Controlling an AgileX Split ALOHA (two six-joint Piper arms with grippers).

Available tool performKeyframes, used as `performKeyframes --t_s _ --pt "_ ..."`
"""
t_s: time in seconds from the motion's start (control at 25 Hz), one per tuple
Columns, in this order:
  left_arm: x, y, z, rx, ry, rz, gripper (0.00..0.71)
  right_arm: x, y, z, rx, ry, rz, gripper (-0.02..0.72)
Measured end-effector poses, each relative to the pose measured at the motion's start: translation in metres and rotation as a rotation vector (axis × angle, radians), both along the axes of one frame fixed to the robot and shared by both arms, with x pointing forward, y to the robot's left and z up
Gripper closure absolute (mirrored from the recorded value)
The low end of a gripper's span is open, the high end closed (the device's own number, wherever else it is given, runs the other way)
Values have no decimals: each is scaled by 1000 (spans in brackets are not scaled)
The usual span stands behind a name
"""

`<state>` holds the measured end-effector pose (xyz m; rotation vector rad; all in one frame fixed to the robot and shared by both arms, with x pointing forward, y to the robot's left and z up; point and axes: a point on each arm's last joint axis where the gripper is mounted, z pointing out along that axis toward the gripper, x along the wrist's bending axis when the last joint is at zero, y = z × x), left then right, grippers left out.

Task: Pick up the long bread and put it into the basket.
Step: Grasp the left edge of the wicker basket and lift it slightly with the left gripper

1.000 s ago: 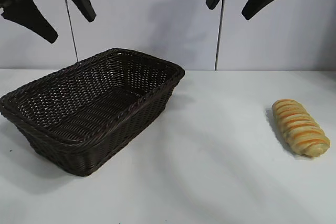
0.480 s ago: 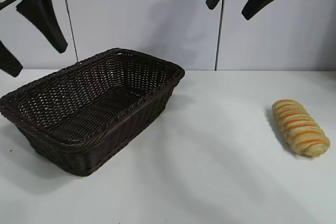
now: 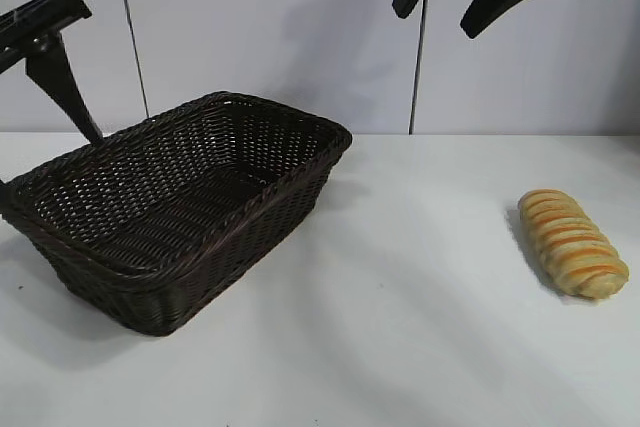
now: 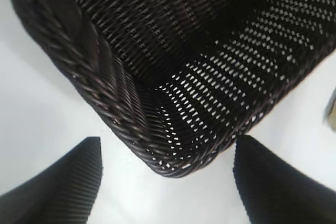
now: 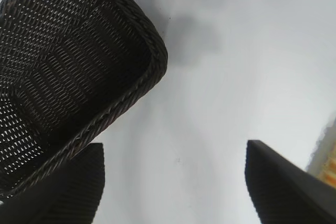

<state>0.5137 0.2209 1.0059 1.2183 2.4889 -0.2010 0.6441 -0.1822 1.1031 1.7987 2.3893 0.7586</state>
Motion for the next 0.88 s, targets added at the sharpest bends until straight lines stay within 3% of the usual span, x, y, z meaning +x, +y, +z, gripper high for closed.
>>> performKeyframes --t_s 0.36,0.88 --pt "-6 3 -16 7 7 49 196 0 0 0 0 0 0 164" --pt "-1 3 -15 -5 -49 72 196 0 0 0 0 0 0 164"
